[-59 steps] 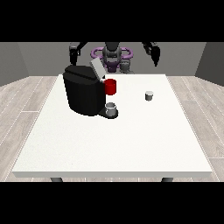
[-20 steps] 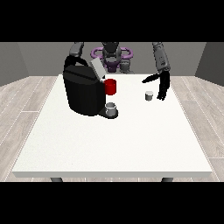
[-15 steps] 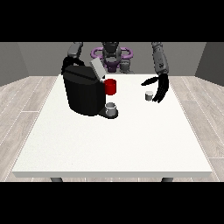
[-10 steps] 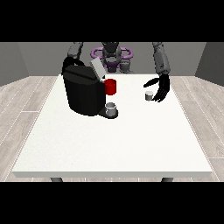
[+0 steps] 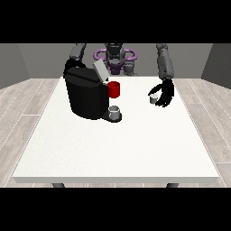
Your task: Insert the coffee pod into the coffee machine and close the lid
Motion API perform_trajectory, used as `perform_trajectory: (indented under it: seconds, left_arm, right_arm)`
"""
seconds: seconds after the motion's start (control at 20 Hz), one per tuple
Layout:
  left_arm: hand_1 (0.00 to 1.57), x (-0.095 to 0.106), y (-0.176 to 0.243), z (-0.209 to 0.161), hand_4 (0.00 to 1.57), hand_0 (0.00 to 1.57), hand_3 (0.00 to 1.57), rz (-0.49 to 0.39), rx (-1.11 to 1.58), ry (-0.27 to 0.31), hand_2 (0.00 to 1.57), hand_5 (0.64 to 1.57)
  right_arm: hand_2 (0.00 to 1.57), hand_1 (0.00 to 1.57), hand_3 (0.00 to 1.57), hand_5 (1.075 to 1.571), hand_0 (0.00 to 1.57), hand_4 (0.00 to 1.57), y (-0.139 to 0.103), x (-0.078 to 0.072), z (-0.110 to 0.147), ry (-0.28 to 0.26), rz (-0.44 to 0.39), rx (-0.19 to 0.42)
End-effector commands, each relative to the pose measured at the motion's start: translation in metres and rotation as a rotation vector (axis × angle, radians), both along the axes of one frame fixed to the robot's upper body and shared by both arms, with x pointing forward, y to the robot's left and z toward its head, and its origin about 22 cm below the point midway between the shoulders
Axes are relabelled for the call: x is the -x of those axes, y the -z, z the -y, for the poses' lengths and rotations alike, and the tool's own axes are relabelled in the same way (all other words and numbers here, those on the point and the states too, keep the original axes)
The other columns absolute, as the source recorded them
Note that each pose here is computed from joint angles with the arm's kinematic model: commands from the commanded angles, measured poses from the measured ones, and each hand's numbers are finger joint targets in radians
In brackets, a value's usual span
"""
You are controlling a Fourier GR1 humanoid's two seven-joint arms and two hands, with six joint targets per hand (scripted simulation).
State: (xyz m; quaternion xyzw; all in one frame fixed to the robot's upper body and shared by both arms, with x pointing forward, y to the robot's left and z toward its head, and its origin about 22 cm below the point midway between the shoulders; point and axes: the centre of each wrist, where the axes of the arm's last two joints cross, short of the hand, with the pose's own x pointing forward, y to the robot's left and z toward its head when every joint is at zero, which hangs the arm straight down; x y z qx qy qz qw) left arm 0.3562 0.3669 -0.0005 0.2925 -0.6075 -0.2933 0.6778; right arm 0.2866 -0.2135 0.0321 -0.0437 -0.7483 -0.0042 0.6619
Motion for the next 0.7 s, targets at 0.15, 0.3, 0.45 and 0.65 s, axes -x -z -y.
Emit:
perform_trajectory:
  seconds: [0.15,0.3,0.45,0.65]
  left_arm:
    - [0.84,-0.013,-0.002,0.018,0.38,0.84,0.75,0.032,-0.069,0.000,0.97,1.571]
    - [0.99,-0.018,-0.013,0.008,0.29,0.99,0.87,0.062,-0.121,-0.012,1.09,1.571]
    - [0.97,-0.018,-0.014,0.000,0.32,0.97,0.79,0.013,-0.168,-0.011,1.05,1.571]
    - [1.23,-0.009,-0.002,-0.004,0.47,1.23,1.31,0.051,-0.167,0.045,1.36,1.571]
  right_arm:
    - [0.00,0.00,0.00,1.571,0.00,0.52,0.003,-0.005,0.006,0.016,-0.026,-0.036]
    - [0.00,0.00,0.00,1.571,0.00,0.50,0.003,-0.004,-0.007,0.004,0.023,-0.035]
    - [0.00,0.00,0.00,1.571,0.00,0.51,-0.013,-0.008,0.004,-0.008,0.011,-0.022]
    - [0.00,0.00,0.00,1.571,0.00,0.49,0.004,0.000,0.009,0.020,0.006,-0.044]
